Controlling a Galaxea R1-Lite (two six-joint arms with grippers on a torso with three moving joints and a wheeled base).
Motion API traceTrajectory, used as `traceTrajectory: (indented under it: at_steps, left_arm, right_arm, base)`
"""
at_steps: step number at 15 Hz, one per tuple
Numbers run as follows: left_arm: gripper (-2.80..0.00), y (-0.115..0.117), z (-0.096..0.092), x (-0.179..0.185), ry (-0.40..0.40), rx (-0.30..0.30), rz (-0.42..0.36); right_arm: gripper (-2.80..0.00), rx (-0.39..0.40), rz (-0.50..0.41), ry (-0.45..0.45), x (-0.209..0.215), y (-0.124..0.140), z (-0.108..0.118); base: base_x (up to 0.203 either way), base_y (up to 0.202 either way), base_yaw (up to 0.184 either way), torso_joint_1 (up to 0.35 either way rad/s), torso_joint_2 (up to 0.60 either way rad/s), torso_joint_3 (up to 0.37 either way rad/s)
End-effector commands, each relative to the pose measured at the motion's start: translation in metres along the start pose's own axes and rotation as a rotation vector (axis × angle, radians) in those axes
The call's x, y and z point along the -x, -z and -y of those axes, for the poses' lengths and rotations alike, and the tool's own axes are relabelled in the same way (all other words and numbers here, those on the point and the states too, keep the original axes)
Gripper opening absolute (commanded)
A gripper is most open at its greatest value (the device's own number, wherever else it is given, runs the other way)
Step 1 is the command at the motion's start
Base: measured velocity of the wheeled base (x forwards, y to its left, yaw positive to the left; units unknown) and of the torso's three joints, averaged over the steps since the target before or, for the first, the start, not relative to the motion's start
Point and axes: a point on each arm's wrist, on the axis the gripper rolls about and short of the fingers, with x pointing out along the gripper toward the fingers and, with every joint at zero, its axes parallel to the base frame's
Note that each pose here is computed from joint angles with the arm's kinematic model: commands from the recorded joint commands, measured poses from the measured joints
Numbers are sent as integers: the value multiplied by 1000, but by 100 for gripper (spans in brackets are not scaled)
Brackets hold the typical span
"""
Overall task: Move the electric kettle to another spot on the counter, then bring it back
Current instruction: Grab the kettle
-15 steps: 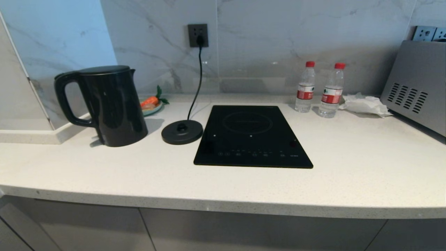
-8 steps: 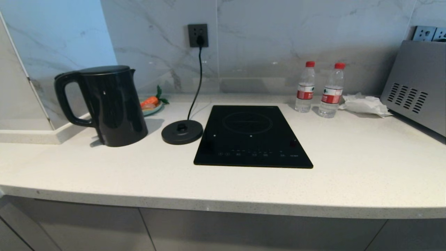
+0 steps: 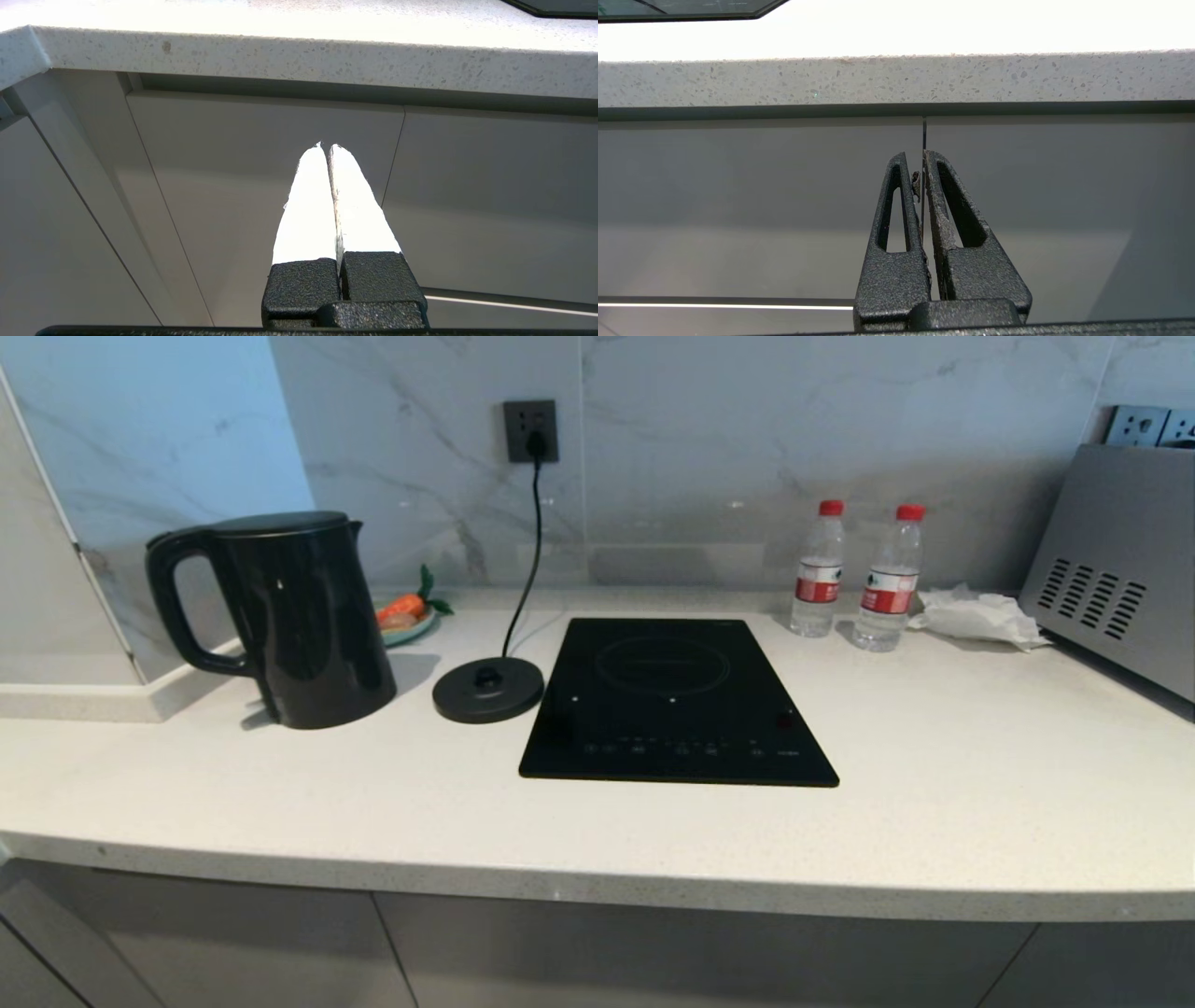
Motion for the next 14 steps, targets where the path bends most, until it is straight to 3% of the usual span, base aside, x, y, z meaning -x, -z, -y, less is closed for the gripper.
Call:
traceTrajectory:
  at_steps: [1, 14]
  left_arm:
    - [-280, 0, 0, 0, 0, 1, -1]
    - [-280, 0, 0, 0, 1, 1, -1]
  right_arm:
    - [-280, 1, 0, 0, 0, 0, 0]
    - [-280, 1, 0, 0, 0, 0, 0]
  base:
    - [0, 0, 0, 22, -70, -72]
    - [0, 0, 0, 140, -480, -342]
